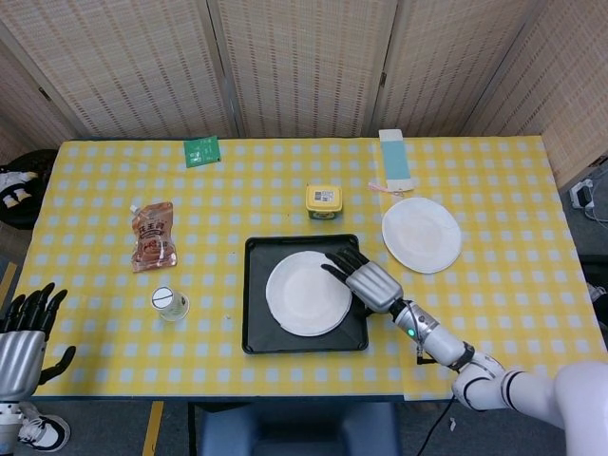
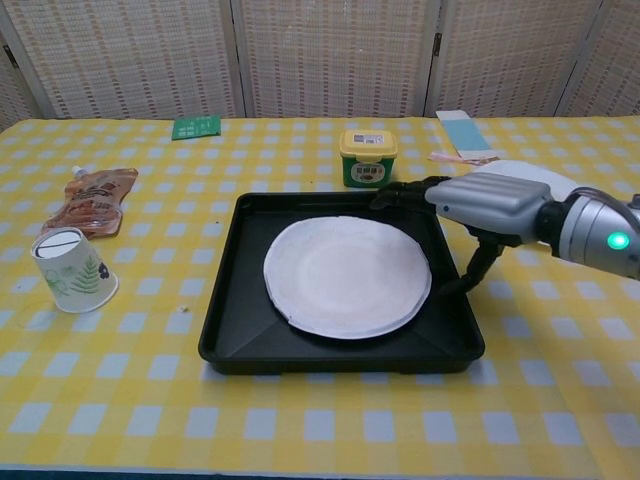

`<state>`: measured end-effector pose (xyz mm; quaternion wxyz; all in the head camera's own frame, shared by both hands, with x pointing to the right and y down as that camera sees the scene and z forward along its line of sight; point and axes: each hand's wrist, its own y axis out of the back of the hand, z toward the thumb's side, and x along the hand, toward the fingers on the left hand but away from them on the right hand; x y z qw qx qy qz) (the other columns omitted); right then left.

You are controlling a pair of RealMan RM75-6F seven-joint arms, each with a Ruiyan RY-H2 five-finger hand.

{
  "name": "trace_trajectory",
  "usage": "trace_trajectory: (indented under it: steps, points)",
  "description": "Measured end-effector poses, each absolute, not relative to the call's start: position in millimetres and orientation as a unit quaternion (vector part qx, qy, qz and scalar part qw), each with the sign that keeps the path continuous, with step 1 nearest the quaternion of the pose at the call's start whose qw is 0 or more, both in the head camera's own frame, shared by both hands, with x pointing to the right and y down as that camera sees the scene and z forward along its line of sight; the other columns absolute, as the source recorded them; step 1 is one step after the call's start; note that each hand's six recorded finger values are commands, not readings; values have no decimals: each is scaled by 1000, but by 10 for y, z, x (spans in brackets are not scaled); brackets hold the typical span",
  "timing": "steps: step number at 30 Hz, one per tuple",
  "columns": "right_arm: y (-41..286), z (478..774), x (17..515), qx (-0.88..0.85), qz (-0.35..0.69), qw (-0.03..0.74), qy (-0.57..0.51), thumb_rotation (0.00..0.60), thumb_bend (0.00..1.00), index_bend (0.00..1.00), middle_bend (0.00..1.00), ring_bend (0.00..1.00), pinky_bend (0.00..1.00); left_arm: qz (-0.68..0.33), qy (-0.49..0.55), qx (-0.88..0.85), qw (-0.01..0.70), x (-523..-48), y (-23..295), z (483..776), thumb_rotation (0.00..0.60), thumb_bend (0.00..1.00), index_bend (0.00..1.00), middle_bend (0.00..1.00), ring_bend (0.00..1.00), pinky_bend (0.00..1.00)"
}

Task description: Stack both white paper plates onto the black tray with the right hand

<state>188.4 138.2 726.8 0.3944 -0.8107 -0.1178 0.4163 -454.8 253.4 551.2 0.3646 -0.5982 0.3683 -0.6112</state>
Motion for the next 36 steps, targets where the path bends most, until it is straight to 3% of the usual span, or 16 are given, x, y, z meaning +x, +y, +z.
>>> trace_trajectory:
  steps: [5,11,15,22,36]
  points:
    - [1336,7088,1954,-815,424,375,-126,600,206,0,0,0,0,-610,371,-597,366,-4553,2536,5494,600,344,0,0,0,0]
    - [1241,6923,2187,-791,409,410,-195,600,205,5,0,0,0,-611,368,-598,365,-4549,2538,5508,600,344,0,0,0,0]
    - [1191,6847,2570,-758,407,439,-257,600,205,209,0,0,0,-611,367,-599,366,-4535,2542,5512,600,344,0,0,0,0]
    - [1373,7023,3264,-716,462,437,-289,600,205,295,0,0,0,-611,359,-605,364,-4493,2553,5552,600,344,0,0,0,0]
    - [1515,7317,3563,-663,508,426,-347,600,209,416,0,0,0,-610,360,-606,361,-4511,2545,5547,600,345,0,0,0,0]
